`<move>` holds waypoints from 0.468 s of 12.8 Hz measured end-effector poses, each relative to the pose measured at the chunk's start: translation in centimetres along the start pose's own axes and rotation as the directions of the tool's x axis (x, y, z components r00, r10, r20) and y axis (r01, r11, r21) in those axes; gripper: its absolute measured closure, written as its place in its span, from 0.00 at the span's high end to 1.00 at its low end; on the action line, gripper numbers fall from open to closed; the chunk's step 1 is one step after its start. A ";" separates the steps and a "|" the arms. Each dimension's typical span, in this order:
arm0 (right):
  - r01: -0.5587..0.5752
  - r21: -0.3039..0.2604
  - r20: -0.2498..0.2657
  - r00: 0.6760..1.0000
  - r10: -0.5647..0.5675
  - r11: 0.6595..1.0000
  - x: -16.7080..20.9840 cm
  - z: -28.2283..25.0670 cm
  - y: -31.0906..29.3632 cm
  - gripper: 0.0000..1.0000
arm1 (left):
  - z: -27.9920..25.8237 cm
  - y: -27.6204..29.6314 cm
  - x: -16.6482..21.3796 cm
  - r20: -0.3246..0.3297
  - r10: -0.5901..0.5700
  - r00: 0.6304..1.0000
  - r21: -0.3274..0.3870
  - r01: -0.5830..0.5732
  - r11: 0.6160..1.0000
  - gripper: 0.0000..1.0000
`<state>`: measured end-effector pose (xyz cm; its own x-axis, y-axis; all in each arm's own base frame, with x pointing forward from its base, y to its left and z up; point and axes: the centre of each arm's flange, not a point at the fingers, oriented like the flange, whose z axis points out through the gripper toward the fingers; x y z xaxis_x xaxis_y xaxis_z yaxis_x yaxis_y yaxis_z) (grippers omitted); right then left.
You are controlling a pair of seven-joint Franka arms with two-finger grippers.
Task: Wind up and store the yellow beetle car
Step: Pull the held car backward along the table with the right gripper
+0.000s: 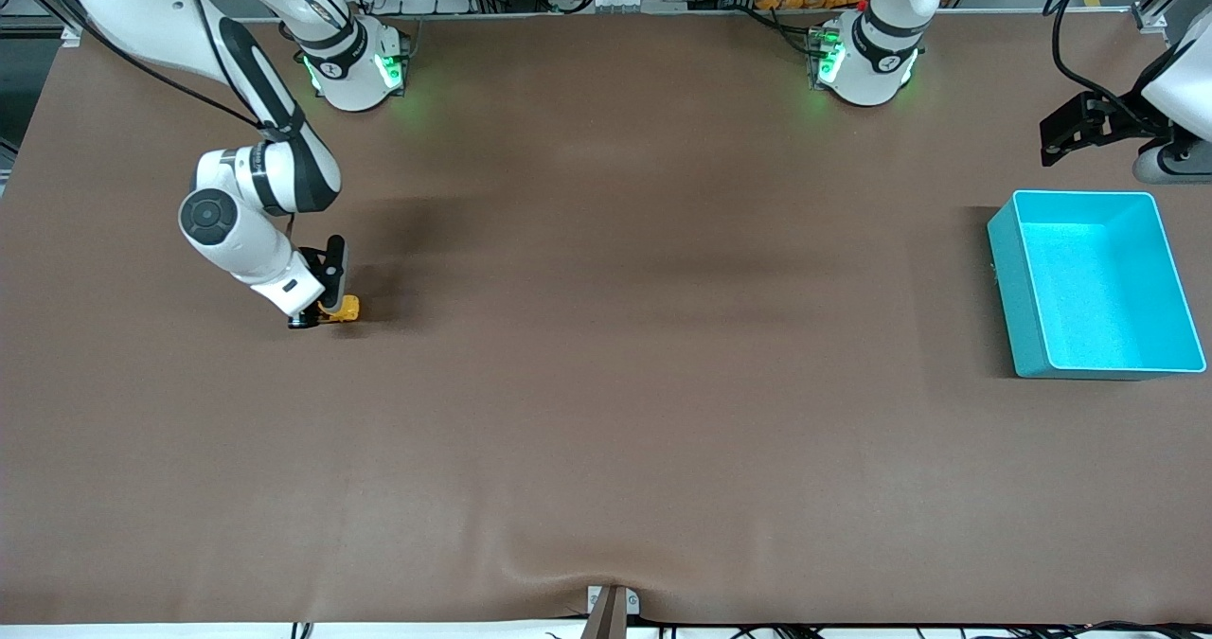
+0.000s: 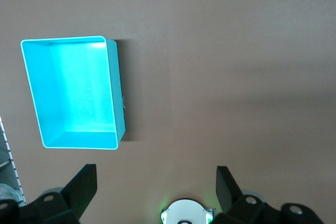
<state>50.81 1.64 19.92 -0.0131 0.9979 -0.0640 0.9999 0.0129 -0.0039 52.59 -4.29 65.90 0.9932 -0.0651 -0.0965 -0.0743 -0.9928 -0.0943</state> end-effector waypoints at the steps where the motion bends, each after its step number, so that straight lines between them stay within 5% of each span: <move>1: 0.000 -0.002 0.000 1.000 0.000 1.000 -0.3 0.0 0.0 0.39 | 0.0 0.1 0.0 0.000 0.001 1.000 0.000 -0.001 1.000 1.00; 6: -0.010 -0.021 -0.003 1.000 0.009 1.000 -4.4 0.3 -0.1 0.39 | 0.1 0.0 0.0 0.000 0.001 1.000 0.000 -0.001 1.000 1.00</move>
<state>50.81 -2.74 19.85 -0.0037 0.9981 -0.0612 0.9998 0.0048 0.0180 52.60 -4.33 65.83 0.9931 -0.0660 -0.0970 -0.0752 -0.9927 -0.0943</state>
